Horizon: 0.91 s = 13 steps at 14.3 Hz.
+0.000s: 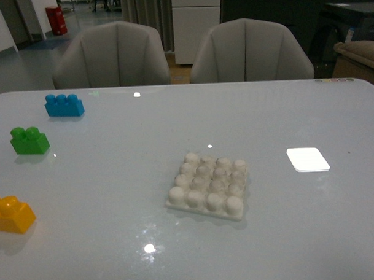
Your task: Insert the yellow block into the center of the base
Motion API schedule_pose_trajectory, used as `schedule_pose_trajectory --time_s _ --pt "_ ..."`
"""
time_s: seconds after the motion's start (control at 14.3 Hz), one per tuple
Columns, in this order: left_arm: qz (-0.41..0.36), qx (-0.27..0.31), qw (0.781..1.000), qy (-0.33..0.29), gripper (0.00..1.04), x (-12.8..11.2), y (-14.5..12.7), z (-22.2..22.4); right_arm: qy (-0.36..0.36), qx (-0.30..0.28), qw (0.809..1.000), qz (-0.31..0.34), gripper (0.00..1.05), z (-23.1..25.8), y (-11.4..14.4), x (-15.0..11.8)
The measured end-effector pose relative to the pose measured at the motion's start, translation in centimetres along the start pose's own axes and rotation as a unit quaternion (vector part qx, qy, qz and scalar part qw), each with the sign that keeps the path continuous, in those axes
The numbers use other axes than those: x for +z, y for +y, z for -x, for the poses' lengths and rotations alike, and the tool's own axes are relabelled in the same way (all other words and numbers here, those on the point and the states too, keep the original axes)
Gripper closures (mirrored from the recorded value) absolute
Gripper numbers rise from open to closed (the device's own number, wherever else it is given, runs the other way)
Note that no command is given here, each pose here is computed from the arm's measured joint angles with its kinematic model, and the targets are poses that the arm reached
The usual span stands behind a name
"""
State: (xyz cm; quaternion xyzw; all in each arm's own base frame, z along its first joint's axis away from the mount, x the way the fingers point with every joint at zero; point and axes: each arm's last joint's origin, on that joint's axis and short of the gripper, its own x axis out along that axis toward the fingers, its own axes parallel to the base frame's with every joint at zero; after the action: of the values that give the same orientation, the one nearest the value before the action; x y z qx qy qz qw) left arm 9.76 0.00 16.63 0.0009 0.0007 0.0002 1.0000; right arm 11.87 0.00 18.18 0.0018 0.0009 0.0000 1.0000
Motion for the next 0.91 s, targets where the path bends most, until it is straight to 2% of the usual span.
schedule_pose_trajectory --time_s 0.49,0.63,0.7,0.91 --pt "0.000 0.000 1.000 0.000 0.07 0.0 0.0 0.0 -0.008 0.000 1.000 0.000 1.03 1.0 0.0 -1.2" --pt "0.000 0.000 1.000 0.000 0.07 0.0 0.0 0.0 0.020 0.000 1.000 0.001 1.03 1.8 0.0 -1.9" --pt "0.000 0.000 1.000 0.000 0.07 0.0 0.0 0.0 -0.012 0.000 1.000 0.001 1.03 2.1 0.0 -1.3" --pt "0.000 0.000 1.000 0.000 0.07 0.0 0.0 0.0 -0.002 0.000 1.000 0.001 1.03 2.1 0.0 -1.6"
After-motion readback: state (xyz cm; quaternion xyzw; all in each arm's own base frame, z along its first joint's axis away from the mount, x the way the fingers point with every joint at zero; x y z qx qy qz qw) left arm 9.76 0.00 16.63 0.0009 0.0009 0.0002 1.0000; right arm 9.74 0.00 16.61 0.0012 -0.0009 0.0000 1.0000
